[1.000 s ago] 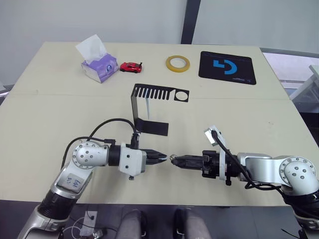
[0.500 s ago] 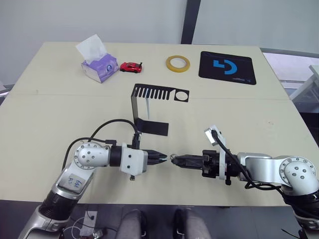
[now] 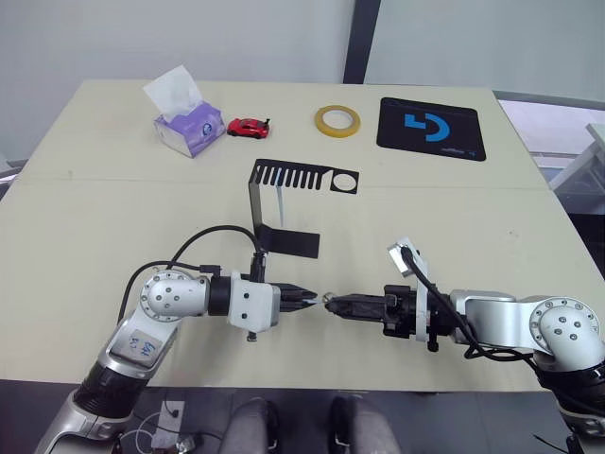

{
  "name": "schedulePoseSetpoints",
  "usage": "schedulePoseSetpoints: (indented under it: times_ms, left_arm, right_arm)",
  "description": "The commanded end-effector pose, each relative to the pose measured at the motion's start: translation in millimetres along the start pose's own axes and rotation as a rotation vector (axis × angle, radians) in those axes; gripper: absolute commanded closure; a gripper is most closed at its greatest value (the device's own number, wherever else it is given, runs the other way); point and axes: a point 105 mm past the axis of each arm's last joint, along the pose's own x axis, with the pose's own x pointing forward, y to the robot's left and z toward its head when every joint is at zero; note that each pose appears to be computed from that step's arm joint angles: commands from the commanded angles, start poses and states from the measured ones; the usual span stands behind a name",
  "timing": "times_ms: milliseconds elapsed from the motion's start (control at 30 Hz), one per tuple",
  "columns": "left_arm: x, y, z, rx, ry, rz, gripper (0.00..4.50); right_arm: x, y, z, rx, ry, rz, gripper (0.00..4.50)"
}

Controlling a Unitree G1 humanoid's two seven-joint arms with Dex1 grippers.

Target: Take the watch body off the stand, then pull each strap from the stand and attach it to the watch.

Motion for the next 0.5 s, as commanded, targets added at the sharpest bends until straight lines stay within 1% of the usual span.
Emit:
schedulePoseSetpoints:
  times_ms: [33, 500]
  left_arm:
    - [-2.6, 4.0, 10.9, 0.028, -0.032, 0.022, 4.5]
    - [-7.6, 3.3, 11.1, 0.02, -0.031, 0.021, 4.5]
  right_arm:
    - [-2.7, 7.0, 2.1, -0.003, -0.009, 0.027, 2.92]
    - [-2.2, 6.3, 1.7, -0.007, -0.005, 0.025, 2.92]
